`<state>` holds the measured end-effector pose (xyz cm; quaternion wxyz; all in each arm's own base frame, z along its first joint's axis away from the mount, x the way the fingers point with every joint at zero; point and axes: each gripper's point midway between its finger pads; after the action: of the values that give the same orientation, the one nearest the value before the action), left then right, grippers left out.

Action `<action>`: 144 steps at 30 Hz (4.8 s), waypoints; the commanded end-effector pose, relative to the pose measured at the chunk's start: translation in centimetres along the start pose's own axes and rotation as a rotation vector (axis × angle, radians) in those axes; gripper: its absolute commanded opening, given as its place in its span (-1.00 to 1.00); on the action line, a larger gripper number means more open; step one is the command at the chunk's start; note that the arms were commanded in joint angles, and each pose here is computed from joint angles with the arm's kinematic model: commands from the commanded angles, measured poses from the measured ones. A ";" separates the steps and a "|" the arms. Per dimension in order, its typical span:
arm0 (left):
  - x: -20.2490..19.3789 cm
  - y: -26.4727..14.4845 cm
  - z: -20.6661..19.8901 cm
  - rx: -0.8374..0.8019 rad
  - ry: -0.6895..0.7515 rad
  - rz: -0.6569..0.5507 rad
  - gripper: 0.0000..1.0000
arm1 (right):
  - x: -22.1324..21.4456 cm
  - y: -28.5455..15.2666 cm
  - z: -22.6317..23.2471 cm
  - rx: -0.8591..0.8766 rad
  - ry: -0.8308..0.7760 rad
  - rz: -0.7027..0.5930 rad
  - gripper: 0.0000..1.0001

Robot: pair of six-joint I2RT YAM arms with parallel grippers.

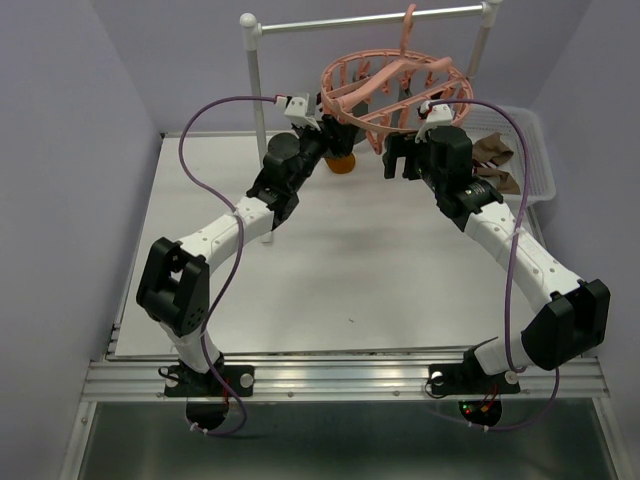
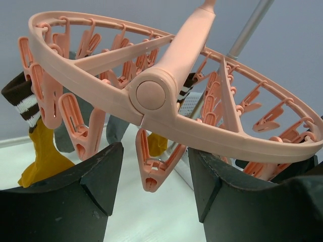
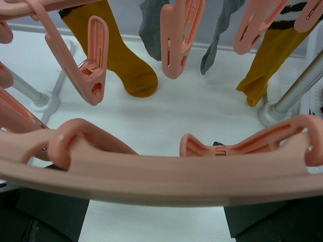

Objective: Clip the socks to the hanger
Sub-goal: Open the clamp at the hanger.

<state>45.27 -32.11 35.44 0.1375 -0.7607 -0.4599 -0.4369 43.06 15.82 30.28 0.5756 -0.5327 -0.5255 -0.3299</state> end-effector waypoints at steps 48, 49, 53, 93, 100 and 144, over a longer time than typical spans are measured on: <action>6.4 -1.4 -5.3 -0.145 -0.102 -0.203 0.14 | 2.5 -0.5 0.7 0.033 0.042 -0.064 0.93; 6.9 -1.4 -4.8 -0.121 -0.104 -0.230 0.14 | 2.5 -0.5 0.7 0.033 0.042 -0.062 0.94; 6.9 -1.2 -4.5 -0.107 -0.113 -0.243 0.02 | 2.4 -0.3 0.9 0.041 0.044 -0.060 0.93; 2.4 -1.6 -1.7 -0.030 -0.027 -0.135 -1.00 | 1.4 -3.2 3.1 0.263 -0.300 -0.089 0.98; 2.5 -1.2 -0.9 0.013 -0.010 -0.143 -1.00 | 1.9 -11.0 6.7 0.616 -0.565 -0.170 1.00; 1.3 -1.7 -0.9 -0.063 0.023 -0.067 -0.08 | 9.6 -1.0 6.5 0.548 -0.591 -0.078 -0.57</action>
<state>44.70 -31.29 33.86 0.1392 -0.7438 -0.4809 -0.4428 41.67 23.91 35.80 0.5255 -0.4058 -0.7476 0.0155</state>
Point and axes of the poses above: each gripper's point midway between its finger pads, its own y axis out along the fingers, its own z axis along the line the jaws close on, x = y × z, and after that the axes turned 12 degrees about -y, right-handed
